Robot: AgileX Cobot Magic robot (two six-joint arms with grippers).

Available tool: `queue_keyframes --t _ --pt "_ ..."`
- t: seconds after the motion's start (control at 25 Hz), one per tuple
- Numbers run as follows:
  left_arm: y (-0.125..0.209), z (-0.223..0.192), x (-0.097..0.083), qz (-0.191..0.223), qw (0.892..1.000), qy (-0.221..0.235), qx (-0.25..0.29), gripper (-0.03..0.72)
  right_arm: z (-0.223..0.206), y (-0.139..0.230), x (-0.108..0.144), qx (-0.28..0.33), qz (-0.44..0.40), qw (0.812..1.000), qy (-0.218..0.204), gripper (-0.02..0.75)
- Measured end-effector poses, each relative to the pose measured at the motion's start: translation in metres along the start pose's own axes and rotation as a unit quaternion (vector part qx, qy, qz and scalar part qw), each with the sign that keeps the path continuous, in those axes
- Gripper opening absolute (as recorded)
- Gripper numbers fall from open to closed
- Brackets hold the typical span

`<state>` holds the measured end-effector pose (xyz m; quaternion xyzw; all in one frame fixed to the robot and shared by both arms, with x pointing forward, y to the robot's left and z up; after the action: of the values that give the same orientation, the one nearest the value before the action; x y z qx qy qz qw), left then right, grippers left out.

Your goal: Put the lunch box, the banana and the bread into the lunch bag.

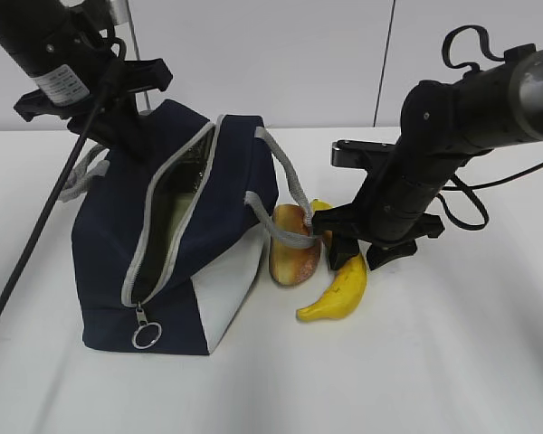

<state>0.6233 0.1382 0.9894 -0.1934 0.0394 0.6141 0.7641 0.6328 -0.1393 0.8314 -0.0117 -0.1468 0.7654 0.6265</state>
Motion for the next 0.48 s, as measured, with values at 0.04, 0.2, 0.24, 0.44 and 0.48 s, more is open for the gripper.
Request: queue_keyframes --t 0.04,0.2,0.24,0.44,0.48 --pt "0.0 0.0 0.0 0.0 1.0 0.0 0.0 -0.001 -0.001 0.0 0.0 0.001 0.0 1.0 0.0 0.405" --pt "0.0 0.0 0.0 0.0 1.0 0.0 0.0 -0.001 -0.01 0.005 -0.002 0.017 -0.001 1.0 0.001 0.384" --pt "0.0 0.0 0.0 0.0 1.0 0.0 0.0 -0.001 -0.011 0.007 -0.002 0.022 -0.002 1.0 0.002 0.382" --pt "0.0 0.0 0.0 0.0 1.0 0.0 0.0 -0.001 -0.01 0.011 -0.003 0.038 -0.004 0.999 0.002 0.342" --pt "0.0 0.0 0.0 0.0 1.0 0.0 0.0 -0.001 -0.008 0.01 -0.003 0.039 -0.004 0.999 0.002 0.337"
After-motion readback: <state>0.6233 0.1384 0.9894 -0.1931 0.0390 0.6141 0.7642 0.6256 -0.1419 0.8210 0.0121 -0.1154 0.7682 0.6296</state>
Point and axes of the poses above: a point on each arm's last joint axis where the gripper is mounted, z pointing back along that axis away from the gripper, x along the wrist's bending axis when the last joint is at zero, y = z × x, the point moved 9 cm from there along -z, pointing out along that axis toward the gripper, and after that the axes turned 1 degree about z, right-handed, at the moved point
